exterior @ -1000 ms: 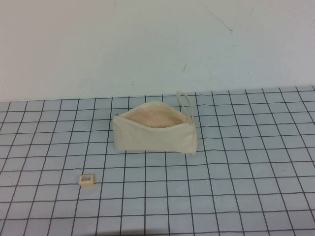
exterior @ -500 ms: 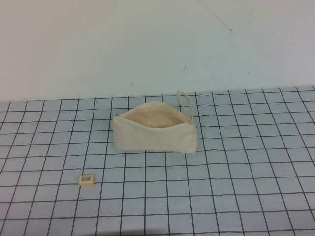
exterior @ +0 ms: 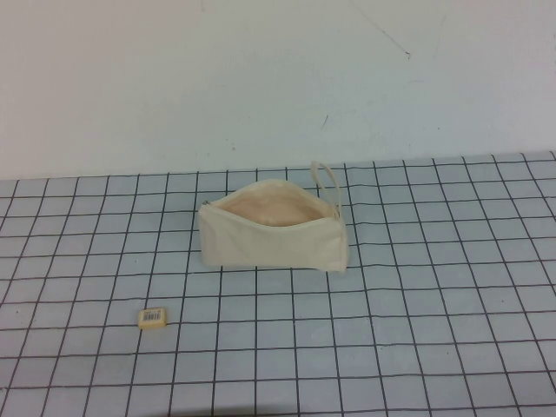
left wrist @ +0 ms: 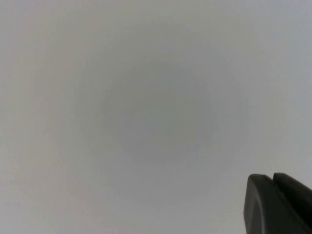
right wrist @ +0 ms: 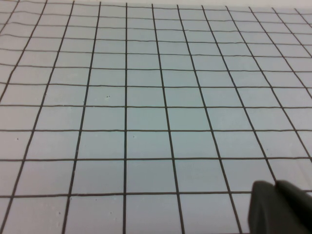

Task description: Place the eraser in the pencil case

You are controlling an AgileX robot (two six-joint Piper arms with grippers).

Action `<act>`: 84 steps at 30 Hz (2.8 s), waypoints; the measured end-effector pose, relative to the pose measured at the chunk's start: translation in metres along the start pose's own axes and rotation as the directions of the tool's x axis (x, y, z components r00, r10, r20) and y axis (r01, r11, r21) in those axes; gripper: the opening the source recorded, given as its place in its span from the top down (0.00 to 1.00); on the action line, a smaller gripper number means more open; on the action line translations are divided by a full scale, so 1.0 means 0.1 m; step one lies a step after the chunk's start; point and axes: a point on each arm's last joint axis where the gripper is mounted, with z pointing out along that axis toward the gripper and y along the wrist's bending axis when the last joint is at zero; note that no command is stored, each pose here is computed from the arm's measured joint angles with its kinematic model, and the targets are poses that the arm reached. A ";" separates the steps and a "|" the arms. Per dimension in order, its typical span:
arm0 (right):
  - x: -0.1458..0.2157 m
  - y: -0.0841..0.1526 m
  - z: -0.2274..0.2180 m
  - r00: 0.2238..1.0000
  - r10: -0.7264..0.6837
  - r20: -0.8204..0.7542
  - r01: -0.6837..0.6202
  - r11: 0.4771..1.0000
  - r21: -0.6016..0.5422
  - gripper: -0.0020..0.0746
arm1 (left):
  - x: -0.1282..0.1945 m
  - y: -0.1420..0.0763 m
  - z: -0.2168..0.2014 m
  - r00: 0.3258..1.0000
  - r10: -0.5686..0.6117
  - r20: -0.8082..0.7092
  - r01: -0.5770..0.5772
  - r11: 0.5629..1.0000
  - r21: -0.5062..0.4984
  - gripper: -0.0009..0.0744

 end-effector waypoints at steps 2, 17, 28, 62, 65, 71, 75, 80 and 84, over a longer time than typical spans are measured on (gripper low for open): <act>0.00 0.00 0.00 1.000 0.000 0.000 0.000 1.000 0.000 0.98 | -0.04 0.00 0.04 0.998 -0.018 -0.062 0.017 1.000 -0.010 0.99; 0.00 0.00 0.00 1.000 0.000 0.000 0.000 1.000 0.000 0.97 | -0.41 -0.07 1.05 0.783 -0.019 -0.622 -0.007 0.999 -0.040 0.99; 0.00 0.00 0.00 1.000 0.000 0.000 0.000 1.000 0.000 0.98 | 0.65 -0.08 1.43 0.345 -0.122 -0.931 0.038 0.992 -0.116 0.99; 0.00 0.00 0.00 1.000 0.000 0.000 0.000 1.000 0.000 0.97 | 2.65 -0.76 2.08 -0.334 0.007 -0.942 0.043 0.999 -0.008 0.28; 0.00 0.00 0.00 1.000 0.000 0.000 0.000 1.000 0.000 0.97 | 2.66 -0.76 2.08 -0.335 0.002 -0.942 0.041 0.999 -0.012 0.30; 0.00 0.00 0.00 1.000 0.000 0.000 0.000 1.000 0.000 0.97 | 2.67 -0.76 2.08 -0.336 0.009 -0.942 0.036 0.999 -0.003 0.51; 0.00 0.00 0.00 1.000 0.000 0.000 0.000 1.000 0.000 0.98 | 2.67 -0.75 2.09 -0.334 0.023 -0.942 0.031 0.999 0.014 0.76; 0.00 0.00 0.00 1.000 0.000 0.000 0.000 1.000 0.000 0.98 | 2.66 -0.75 2.14 -0.326 0.020 -0.945 0.033 0.999 0.010 0.86; 0.00 0.00 0.00 1.000 0.000 0.000 0.000 1.000 0.000 0.98 | 2.29 -0.82 2.44 -0.198 0.011 -0.980 0.071 0.997 -0.003 0.86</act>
